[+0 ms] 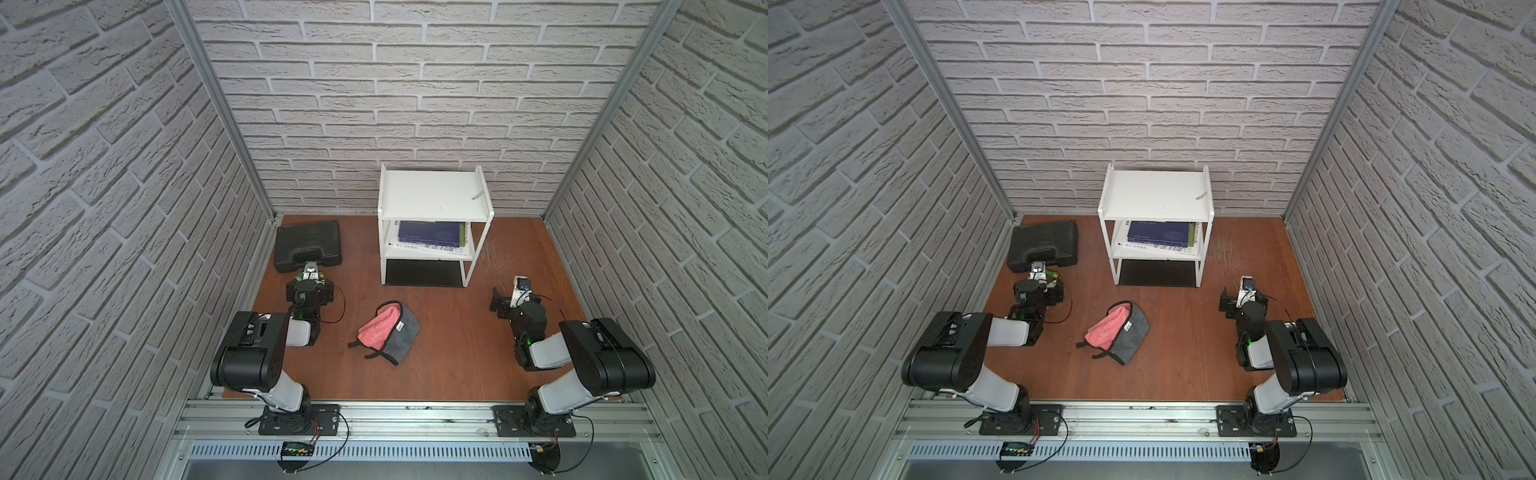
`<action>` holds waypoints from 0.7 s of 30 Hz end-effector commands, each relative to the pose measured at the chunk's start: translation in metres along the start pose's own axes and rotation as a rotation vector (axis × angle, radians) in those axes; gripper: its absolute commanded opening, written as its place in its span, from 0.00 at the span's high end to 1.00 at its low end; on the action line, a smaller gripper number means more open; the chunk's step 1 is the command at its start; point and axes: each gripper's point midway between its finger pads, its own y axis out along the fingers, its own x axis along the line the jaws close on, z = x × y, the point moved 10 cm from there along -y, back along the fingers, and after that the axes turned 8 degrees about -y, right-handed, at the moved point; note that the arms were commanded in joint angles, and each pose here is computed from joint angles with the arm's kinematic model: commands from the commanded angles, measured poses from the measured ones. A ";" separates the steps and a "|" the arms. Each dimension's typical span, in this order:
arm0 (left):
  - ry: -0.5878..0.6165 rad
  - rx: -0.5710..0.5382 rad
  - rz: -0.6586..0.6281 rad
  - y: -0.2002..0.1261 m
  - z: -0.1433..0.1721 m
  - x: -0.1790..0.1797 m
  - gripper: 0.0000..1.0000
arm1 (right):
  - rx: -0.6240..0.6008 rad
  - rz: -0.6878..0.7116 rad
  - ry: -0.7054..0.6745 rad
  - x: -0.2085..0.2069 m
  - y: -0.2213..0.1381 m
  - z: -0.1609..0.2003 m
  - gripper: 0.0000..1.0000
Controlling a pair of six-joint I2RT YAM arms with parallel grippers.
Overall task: Wipe the bookshelf clean with a cloth
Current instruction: Reset both arms
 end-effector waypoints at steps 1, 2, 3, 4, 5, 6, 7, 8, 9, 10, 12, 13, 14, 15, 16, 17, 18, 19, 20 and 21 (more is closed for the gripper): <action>-0.022 -0.068 -0.011 0.001 -0.014 0.001 0.02 | -0.174 -0.068 -0.022 0.004 -0.002 -0.023 0.01; -0.021 -0.068 -0.010 0.001 -0.014 0.001 0.02 | -0.171 -0.068 -0.022 0.004 -0.002 -0.022 0.01; -0.022 -0.068 -0.011 0.001 -0.014 0.001 0.02 | -0.167 -0.065 -0.022 0.004 -0.001 -0.022 0.01; -0.023 -0.070 -0.011 0.001 -0.015 0.001 0.02 | -0.149 -0.035 -0.010 0.002 0.002 -0.022 0.01; -0.022 -0.069 -0.010 0.001 -0.014 0.001 0.02 | -0.130 0.004 0.007 0.000 0.008 -0.025 0.01; -0.021 -0.070 -0.010 0.001 -0.015 0.001 0.02 | -0.063 0.035 0.016 -0.002 0.017 -0.027 0.01; -0.020 -0.068 -0.010 0.001 -0.014 0.001 0.02 | 0.046 0.066 0.020 -0.004 0.028 -0.031 0.01; -0.021 -0.068 -0.010 0.001 -0.014 0.001 0.02 | 0.098 0.053 0.002 -0.001 0.040 -0.043 0.01; -0.022 -0.068 -0.010 0.001 -0.014 0.001 0.02 | 0.055 0.009 -0.017 0.003 0.043 -0.044 0.01; -0.021 -0.068 -0.011 0.001 -0.014 0.001 0.02 | 0.022 -0.014 -0.022 0.005 0.041 -0.043 0.01; -0.021 -0.069 -0.009 0.001 -0.015 0.001 0.02 | 0.083 -0.059 -0.034 0.007 0.041 -0.042 0.01; -0.022 -0.070 -0.010 0.001 -0.015 0.001 0.02 | 0.080 -0.119 -0.046 0.010 0.045 -0.045 0.01; -0.022 -0.069 -0.010 0.001 -0.014 0.001 0.02 | 0.054 -0.136 -0.041 0.010 0.045 -0.045 0.01; -0.023 -0.068 -0.011 0.001 -0.014 0.001 0.02 | 0.043 -0.143 -0.032 0.009 0.045 -0.045 0.01; -0.023 -0.069 -0.010 0.001 -0.015 0.001 0.02 | 0.052 -0.146 -0.033 0.009 0.045 -0.045 0.01; -0.024 -0.070 -0.010 0.001 -0.015 0.001 0.02 | 0.059 -0.146 -0.034 0.008 0.045 -0.045 0.01; -0.023 -0.068 -0.010 0.001 -0.014 0.001 0.02 | 0.060 -0.146 -0.035 0.008 0.045 -0.045 0.01; -0.024 -0.069 -0.011 0.001 -0.014 0.001 0.02 | 0.057 -0.146 -0.033 0.008 0.045 -0.045 0.01; -0.024 -0.070 -0.009 0.001 -0.015 0.001 0.02 | 0.053 -0.145 -0.032 0.008 0.045 -0.045 0.01; -0.023 -0.069 -0.010 0.001 -0.014 0.001 0.02 | 0.052 -0.144 -0.032 0.008 0.045 -0.045 0.01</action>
